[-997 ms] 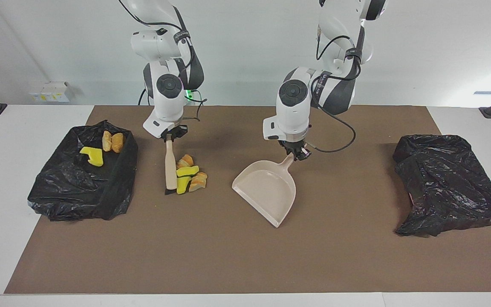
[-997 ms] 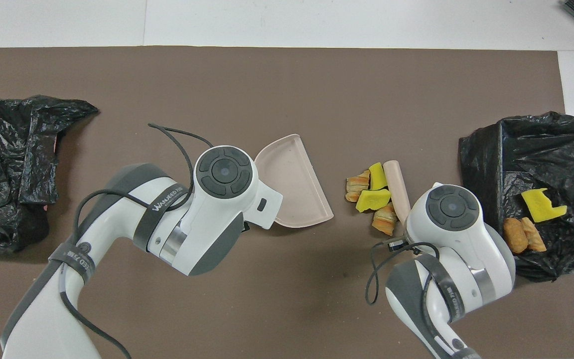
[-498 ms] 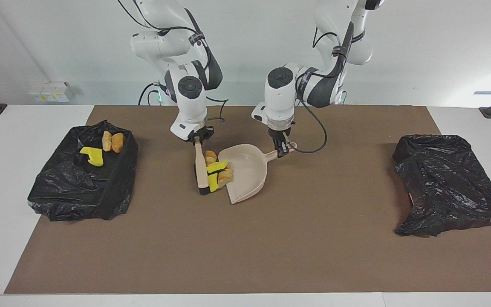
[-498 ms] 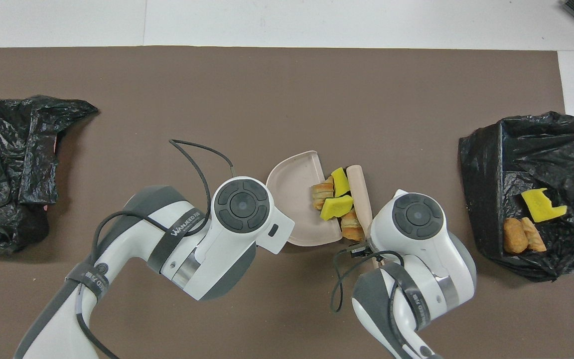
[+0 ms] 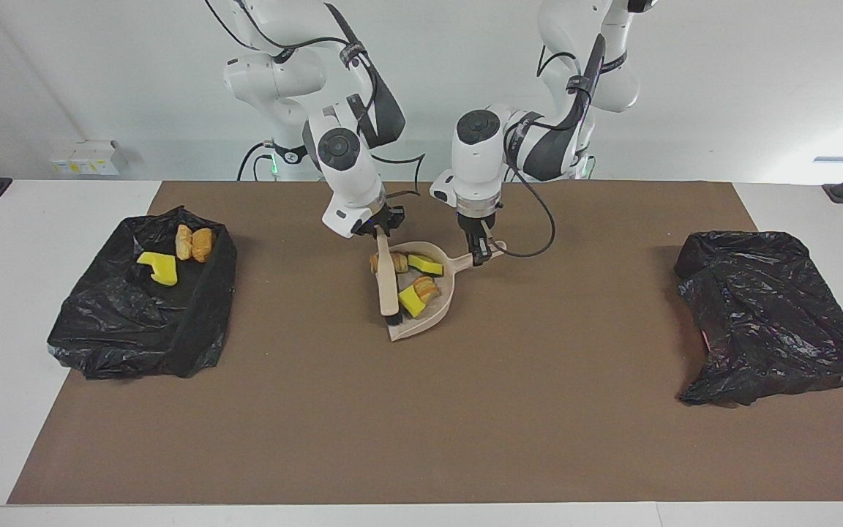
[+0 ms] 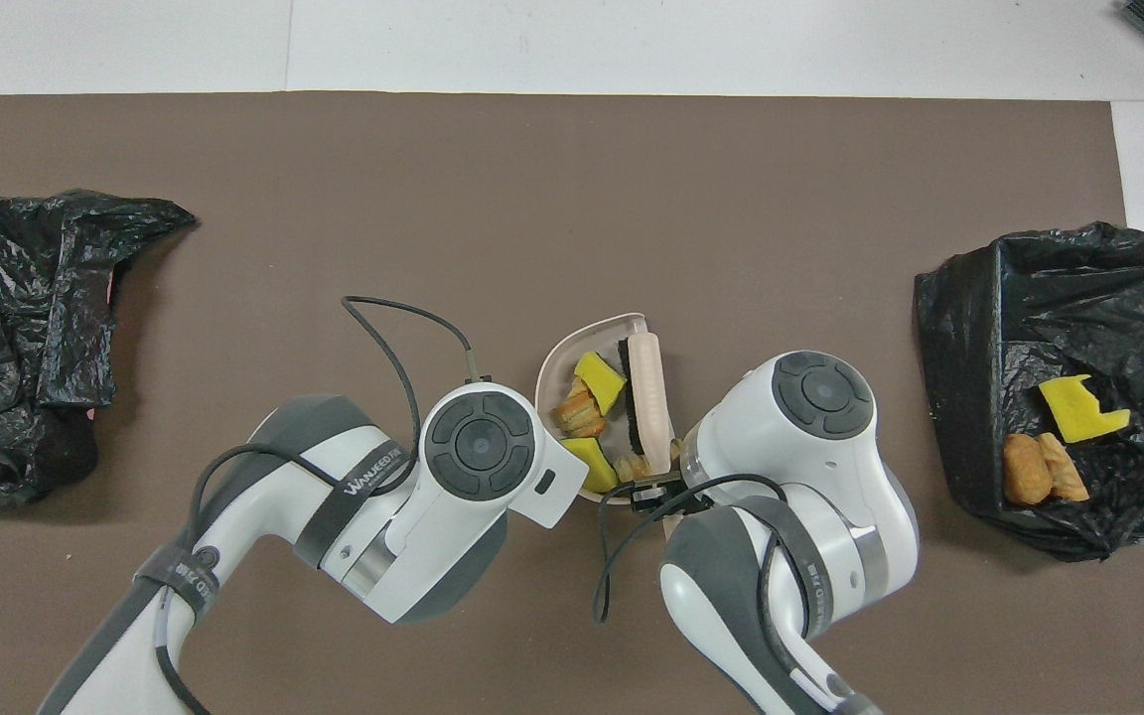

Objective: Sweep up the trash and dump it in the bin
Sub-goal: 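Sweep the remaining trash into the dustpan with the right gripper's brush, then carry the loaded dustpan to the black bag with the left gripper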

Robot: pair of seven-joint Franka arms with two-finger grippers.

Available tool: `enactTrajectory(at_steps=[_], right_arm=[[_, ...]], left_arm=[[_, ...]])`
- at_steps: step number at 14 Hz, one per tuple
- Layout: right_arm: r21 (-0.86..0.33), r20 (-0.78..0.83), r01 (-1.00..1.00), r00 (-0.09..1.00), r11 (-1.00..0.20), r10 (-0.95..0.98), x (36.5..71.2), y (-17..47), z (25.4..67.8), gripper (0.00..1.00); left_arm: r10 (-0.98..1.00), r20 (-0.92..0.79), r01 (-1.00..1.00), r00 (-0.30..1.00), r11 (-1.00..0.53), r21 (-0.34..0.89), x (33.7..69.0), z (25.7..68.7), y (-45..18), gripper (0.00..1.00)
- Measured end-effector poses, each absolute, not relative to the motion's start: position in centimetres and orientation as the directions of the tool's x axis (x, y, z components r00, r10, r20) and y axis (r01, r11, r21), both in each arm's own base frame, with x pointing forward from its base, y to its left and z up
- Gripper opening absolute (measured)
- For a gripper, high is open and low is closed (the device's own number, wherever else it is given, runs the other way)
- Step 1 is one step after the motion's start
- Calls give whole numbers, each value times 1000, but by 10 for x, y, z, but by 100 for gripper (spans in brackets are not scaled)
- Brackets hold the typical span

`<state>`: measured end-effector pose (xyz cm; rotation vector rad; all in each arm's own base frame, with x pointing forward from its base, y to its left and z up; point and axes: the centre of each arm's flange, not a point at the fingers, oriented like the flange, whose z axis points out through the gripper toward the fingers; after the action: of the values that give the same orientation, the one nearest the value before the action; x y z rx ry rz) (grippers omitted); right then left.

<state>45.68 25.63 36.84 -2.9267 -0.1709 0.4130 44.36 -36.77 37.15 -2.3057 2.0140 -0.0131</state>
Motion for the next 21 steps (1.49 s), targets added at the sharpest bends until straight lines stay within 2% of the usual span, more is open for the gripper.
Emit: enactTrajectory(at_steps=[2, 5, 8, 10, 15, 18, 21], right_arm=[[-190, -286, 99, 946, -977, 151, 459, 250, 392, 26], [-116, -285, 134, 945, -984, 163, 452, 224, 440, 26], [-54, -308, 187, 931, -981, 194, 425, 213, 475, 26], [-20, -318, 201, 928, -979, 197, 401, 217, 482, 26], [18, -316, 72, 947, -997, 62, 337, 256, 462, 26], [17, -263, 3, 965, -1000, -2, 306, 310, 428, 26], [9, -242, -14, 970, -1000, -16, 293, 350, 392, 26]], left_arm=[[-987, -31, -987, 155, -153, -55, 446, 369, -363, 31], [-990, -17, -990, 137, -136, -47, 458, 369, -348, 31], [-986, 20, -986, 167, -167, -12, 479, 369, -319, 31], [-988, 59, -989, 145, -144, 8, 497, 372, -292, 31], [-992, 89, -996, 93, -94, -3, 534, 404, -233, 31], [-991, 108, -997, 78, -78, -2, 561, 438, -184, 31], [-988, 128, -996, 91, -92, -4, 583, 472, -127, 31]])
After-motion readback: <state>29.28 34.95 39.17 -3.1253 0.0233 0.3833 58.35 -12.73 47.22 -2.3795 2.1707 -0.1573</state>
